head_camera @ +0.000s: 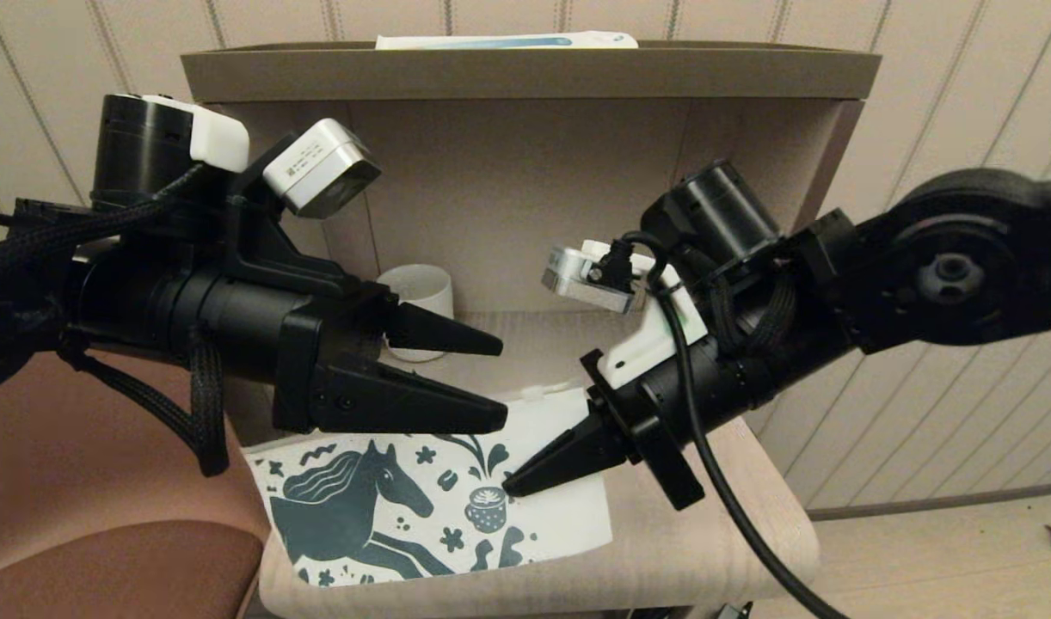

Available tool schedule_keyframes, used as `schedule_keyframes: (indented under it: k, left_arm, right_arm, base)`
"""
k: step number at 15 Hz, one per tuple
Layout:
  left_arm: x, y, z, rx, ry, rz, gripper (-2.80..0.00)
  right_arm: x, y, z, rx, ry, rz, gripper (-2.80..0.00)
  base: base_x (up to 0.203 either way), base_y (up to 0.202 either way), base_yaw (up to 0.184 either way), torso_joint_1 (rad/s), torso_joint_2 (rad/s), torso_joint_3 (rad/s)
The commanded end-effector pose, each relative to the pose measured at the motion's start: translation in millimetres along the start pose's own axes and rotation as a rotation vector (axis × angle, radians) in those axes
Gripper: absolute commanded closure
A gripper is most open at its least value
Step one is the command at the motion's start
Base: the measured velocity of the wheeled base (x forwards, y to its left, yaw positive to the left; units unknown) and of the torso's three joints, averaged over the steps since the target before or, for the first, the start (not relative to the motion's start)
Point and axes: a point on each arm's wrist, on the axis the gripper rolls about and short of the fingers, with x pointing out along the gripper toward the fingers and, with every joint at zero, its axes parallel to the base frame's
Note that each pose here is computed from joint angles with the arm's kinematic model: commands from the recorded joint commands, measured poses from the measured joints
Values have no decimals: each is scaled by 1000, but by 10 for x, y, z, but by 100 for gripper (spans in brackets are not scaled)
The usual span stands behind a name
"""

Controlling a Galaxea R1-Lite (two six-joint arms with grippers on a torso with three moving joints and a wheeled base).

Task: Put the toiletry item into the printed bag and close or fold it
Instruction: Close the strorage bag and place it on the desk

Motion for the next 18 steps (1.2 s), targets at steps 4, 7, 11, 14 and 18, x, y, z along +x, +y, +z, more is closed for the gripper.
schedule_keyframes:
  k: [4, 7, 11, 14, 18]
  left_arm:
    - [3, -1, -30, 10, 3, 4, -280]
    - [-9, -44, -1, 12, -2, 0, -280]
    - [-1, -56, 14, 6, -3, -13, -280]
    - [0, -62, 10, 5, -2, -17, -280]
    - [1, -60, -8, 9, 0, -12, -280]
  right_arm:
    - [2, -11, -22, 5, -50, 65, 0]
    - [-1, -12, 26, -1, -65, 63, 0]
    - [0, -7, 35, 5, -67, 69, 0]
    - [4, -4, 17, 11, -71, 92, 0]
    - [9, 10, 24, 14, -71, 94, 0]
  base:
    - [0, 0, 0, 0, 0, 0]
    - [0, 0, 0, 0, 0, 0]
    - [0, 0, 0, 0, 0, 0]
    - [0, 0, 0, 0, 0, 0]
    - [0, 0, 0, 0, 0, 0]
